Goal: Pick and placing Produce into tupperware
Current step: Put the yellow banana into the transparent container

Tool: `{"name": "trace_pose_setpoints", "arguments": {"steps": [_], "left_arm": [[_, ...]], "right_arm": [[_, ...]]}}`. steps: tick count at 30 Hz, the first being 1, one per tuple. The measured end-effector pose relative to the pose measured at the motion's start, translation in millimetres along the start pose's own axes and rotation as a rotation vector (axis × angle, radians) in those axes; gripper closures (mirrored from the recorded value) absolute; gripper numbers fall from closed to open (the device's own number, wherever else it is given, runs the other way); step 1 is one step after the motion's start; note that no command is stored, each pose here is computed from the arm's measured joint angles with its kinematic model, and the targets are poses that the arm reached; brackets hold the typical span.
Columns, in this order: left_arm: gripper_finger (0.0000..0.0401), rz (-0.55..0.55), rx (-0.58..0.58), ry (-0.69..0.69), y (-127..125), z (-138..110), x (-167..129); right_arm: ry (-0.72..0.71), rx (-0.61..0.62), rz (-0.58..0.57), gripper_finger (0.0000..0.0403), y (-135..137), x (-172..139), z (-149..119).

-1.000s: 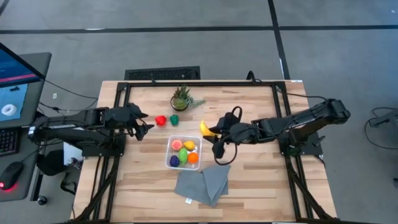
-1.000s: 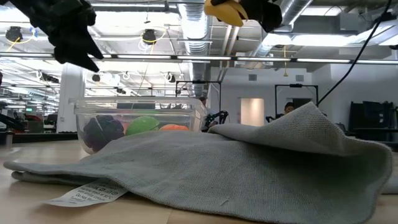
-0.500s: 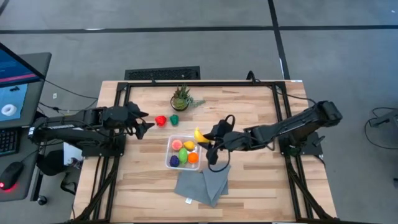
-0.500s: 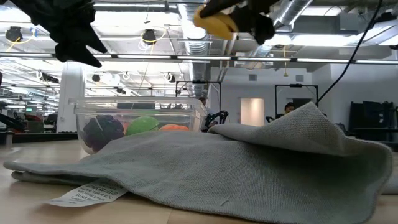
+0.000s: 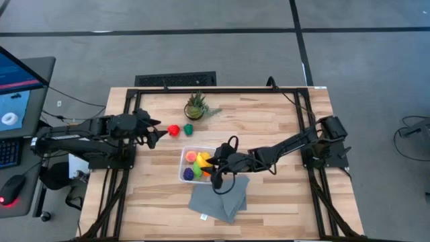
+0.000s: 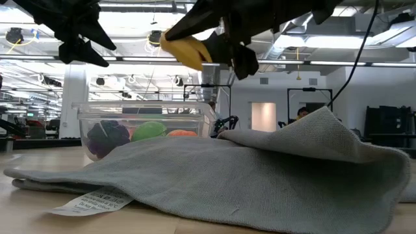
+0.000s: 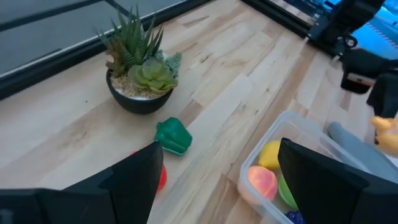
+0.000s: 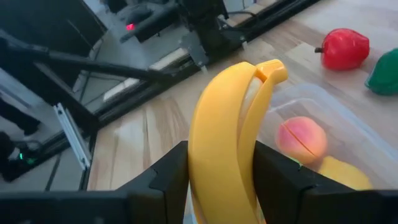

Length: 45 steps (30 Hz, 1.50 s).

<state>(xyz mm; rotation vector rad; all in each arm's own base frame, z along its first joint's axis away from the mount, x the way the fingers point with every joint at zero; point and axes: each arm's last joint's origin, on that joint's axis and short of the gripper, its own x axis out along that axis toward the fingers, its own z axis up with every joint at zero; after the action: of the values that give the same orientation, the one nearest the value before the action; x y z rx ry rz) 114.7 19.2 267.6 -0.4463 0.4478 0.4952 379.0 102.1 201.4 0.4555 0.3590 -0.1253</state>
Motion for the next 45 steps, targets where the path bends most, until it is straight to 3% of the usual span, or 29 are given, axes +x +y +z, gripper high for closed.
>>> {"name": "trace_pose_setpoints", "arguments": {"steps": [3, 12, 25, 38, 45], "left_arm": [[0.0095, -0.015, 0.007, -0.003, 0.1, 0.2, -1.6], [0.0095, -0.075, 0.064, -0.032, 1.1, 1.0, -10.6], [0.0095, -0.075, 0.078, -0.079, 11.9, -5.1, -31.3], [0.0095, -0.071, 0.07, -0.091, 14.2, -6.4, -35.2], [0.0095, -0.063, 0.069, -0.095, 14.5, -6.3, -35.2]], "right_arm": [[-0.044, 0.052, 0.008, 0.0219, 1.1, 14.7, 1.1], [-0.001, 0.173, -0.051, 0.0226, -9.6, 49.3, -12.8], [0.126, 0.227, -0.206, 0.0215, -26.7, 48.6, -6.2], [0.203, 0.239, -0.22, 0.021, -31.9, 47.6, -9.3], [0.204, 0.24, -0.217, 0.0187, -31.8, 47.7, -9.3]]}}
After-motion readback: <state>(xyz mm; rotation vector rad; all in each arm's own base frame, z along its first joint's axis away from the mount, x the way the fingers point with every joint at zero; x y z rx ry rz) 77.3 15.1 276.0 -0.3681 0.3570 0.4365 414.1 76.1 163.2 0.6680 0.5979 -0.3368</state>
